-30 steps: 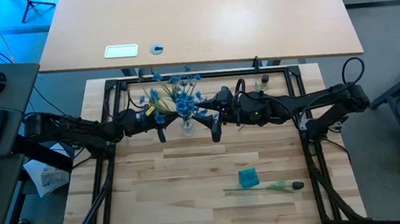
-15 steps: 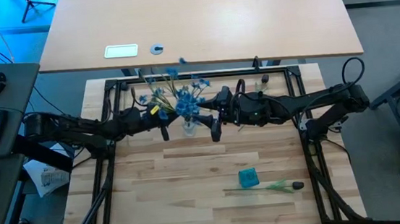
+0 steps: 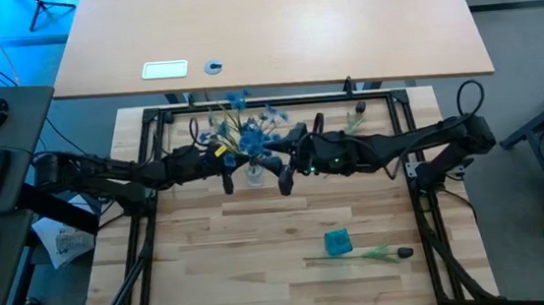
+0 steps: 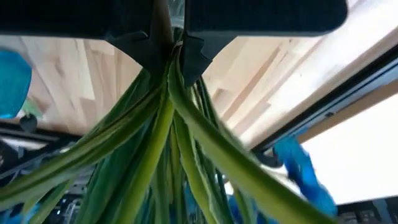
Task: Sort flowers into vase by color
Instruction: Put the light blue flowers into the transparent vase
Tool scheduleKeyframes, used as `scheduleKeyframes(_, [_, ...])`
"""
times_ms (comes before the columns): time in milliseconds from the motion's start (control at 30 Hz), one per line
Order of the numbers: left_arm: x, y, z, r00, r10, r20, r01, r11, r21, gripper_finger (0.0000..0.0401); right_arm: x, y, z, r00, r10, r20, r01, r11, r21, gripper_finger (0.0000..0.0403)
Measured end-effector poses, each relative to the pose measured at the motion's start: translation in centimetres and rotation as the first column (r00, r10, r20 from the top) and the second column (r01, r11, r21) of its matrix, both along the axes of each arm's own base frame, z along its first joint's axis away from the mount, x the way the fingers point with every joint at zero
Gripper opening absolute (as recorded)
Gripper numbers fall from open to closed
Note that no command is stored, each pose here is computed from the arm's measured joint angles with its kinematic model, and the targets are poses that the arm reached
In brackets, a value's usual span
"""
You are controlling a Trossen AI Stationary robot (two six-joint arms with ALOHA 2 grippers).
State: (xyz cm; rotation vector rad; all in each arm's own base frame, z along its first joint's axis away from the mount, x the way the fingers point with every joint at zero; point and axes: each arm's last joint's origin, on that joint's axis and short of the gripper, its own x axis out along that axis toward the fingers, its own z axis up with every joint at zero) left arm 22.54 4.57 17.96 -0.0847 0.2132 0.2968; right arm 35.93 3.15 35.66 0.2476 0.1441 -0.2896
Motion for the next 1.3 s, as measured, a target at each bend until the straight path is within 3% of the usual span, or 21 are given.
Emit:
scheduleKeyframes(467, [0.8,0.3,-2.4,0.994,0.042,-0.099,-0.046,0.998,-0.033,0.0,0.7,0.2,-0.2,0.999,0.024,0.04,-0.023,1.0,-0.009,0.0222])
scheduleKeyframes(733, [1.0,0.3,-2.2,0.997,0.051,-0.061,-0.053,0.998,-0.029,0.0008,0.7,0.2,-0.1,0.998,0.046,0.049,-0.046,0.999,-0.012,0.0222])
scheduleKeyframes(1300, [-0.7,0.2,0.2,0.994,0.109,-0.008,-0.109,0.993,-0.038,0.0164,0.8,0.3,0.5,0.993,0.077,0.091,-0.071,0.995,-0.077,0.0222])
